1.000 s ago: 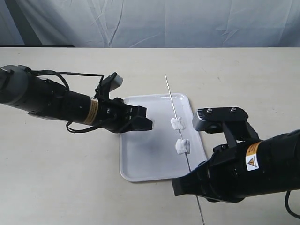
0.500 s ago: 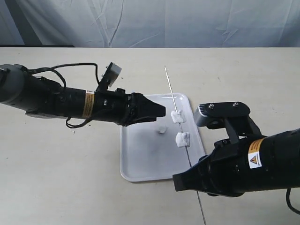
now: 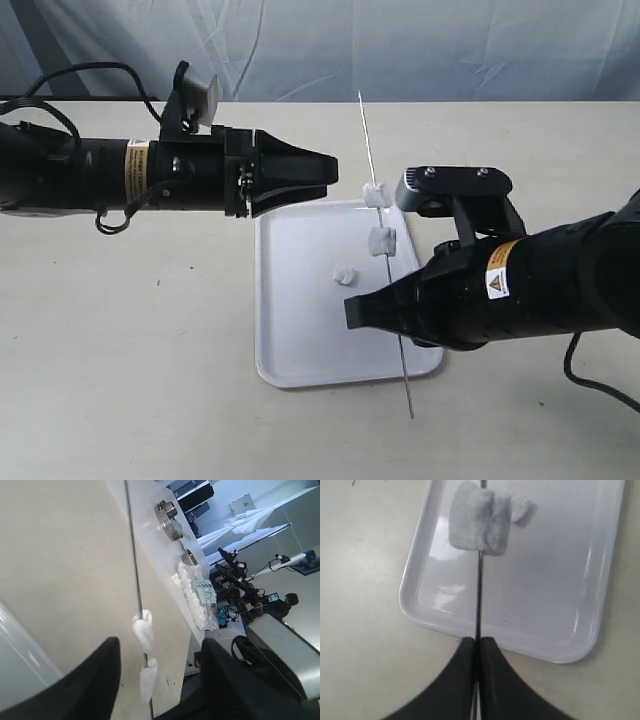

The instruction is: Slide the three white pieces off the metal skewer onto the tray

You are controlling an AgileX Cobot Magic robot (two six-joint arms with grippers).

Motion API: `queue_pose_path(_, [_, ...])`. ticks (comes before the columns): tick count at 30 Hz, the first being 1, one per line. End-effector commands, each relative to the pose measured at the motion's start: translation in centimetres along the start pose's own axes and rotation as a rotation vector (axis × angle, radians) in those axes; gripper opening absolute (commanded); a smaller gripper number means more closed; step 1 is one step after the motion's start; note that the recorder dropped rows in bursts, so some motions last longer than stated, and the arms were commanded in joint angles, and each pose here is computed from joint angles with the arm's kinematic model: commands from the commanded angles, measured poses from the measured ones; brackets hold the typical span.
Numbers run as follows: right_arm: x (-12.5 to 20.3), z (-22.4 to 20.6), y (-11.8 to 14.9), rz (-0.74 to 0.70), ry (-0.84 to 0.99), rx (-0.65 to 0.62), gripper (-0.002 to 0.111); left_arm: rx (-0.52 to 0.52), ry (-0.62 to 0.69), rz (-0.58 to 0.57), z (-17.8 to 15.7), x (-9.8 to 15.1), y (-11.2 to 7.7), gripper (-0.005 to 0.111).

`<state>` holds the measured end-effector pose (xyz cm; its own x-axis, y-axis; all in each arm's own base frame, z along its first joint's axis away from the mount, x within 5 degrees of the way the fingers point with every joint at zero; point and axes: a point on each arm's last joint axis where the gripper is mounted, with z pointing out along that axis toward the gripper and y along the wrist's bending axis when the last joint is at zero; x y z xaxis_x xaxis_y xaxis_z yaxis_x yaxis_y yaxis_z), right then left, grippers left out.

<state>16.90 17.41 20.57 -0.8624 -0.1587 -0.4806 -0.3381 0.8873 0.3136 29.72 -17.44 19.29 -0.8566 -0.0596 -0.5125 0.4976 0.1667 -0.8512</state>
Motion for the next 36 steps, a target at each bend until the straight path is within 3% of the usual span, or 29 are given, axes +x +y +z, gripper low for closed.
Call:
queue_pose_path(1, [-0.7, -0.1, 0.3, 0.023, -0.040, -0.022, -0.001, 0.017, -0.018, -0.009, 0.1, -0.1, -0.5, 0.048])
queue_pose_path(8, [-0.7, -0.1, 0.6, 0.070, -0.039, -0.049, -0.001, 0.065, -0.033, 0.011, 2.0, 0.5, -1.7, 0.048])
queue_pose_path(16, [-0.6, -0.2, 0.7, 0.082, -0.028, -0.070, -0.001, 0.042, -0.023, 0.020, 2.1, 0.6, -1.3, 0.048])
queue_pose_path(20, [-0.6, -0.2, 0.8, 0.080, -0.025, -0.080, -0.001, -0.018, 0.000, 0.042, 2.1, 0.8, -0.7, 0.048])
queue_pose_path(36, [-0.4, -0.2, 1.7, 0.072, -0.044, -0.114, -0.001, 0.009, 0.003, 0.042, 2.1, 0.9, -1.0, 0.048])
